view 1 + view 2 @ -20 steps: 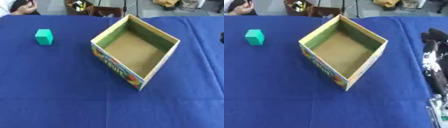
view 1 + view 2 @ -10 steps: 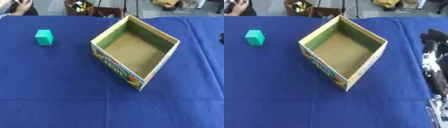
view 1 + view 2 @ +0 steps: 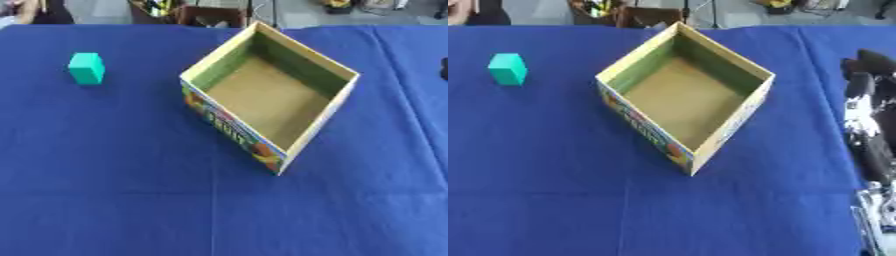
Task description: Pick up objects on the table and place them in the box.
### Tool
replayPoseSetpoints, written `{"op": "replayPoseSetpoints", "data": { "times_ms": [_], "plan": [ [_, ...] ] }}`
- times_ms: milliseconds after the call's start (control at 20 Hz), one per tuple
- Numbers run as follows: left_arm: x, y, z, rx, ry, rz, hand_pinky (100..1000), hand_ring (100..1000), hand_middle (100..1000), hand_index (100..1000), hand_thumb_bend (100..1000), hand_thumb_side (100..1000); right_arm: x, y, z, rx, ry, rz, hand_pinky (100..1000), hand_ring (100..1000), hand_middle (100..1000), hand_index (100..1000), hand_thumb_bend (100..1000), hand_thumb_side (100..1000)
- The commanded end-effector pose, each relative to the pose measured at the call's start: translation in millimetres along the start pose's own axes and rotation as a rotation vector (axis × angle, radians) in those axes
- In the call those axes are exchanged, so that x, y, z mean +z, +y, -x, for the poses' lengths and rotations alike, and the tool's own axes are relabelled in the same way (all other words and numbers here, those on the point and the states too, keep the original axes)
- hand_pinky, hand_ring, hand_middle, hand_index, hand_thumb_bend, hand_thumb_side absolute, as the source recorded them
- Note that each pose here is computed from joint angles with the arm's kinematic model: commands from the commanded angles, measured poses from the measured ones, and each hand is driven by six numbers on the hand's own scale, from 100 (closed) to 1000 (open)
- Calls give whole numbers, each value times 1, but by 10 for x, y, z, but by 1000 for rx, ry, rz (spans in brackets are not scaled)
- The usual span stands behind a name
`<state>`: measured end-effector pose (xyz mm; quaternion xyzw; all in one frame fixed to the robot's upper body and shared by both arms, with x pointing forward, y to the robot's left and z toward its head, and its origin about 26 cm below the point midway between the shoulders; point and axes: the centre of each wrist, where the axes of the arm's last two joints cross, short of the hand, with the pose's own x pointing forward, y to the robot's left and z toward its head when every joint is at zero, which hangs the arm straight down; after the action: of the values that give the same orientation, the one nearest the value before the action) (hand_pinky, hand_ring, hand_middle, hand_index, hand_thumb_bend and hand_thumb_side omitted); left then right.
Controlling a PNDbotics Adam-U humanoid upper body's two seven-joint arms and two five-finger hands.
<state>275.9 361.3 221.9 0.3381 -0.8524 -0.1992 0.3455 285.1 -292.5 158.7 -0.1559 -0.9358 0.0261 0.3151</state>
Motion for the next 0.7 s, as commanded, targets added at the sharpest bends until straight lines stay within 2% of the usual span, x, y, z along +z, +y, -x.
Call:
{"op": "replayPoseSetpoints", "data": {
  "times_ms": [50, 300, 350, 550, 650, 700],
  "plan": [
    [-129, 202, 6, -111, -21, 19, 372, 526, 747, 899, 100, 983, -42, -25, -55, 10, -30, -11, 817, 794, 638, 794, 100, 570],
    [-159, 243, 64, -142, -17, 31, 372, 526, 747, 899, 100, 983, -38, -23, -54, 12, -30, -12, 817, 794, 638, 794, 100, 570],
    [-154, 241, 74, -145, -14, 37, 490, 627, 834, 978, 129, 1000, -36, -23, -54, 13, -30, -14, 818, 795, 638, 794, 100, 574],
    [-216, 218, 197, -244, 33, 164, 540, 673, 860, 998, 165, 1000, -26, -25, -52, 27, -33, -31, 819, 795, 637, 794, 100, 568],
    [-291, 271, 257, -312, 43, 218, 548, 682, 863, 1000, 178, 1000, -20, -20, -51, 29, -32, -33, 819, 795, 637, 794, 100, 578],
    [-330, 308, 288, -348, 45, 244, 573, 703, 876, 1000, 214, 1000, -17, -15, -50, 29, -32, -35, 819, 795, 637, 794, 100, 579]
  ]
}}
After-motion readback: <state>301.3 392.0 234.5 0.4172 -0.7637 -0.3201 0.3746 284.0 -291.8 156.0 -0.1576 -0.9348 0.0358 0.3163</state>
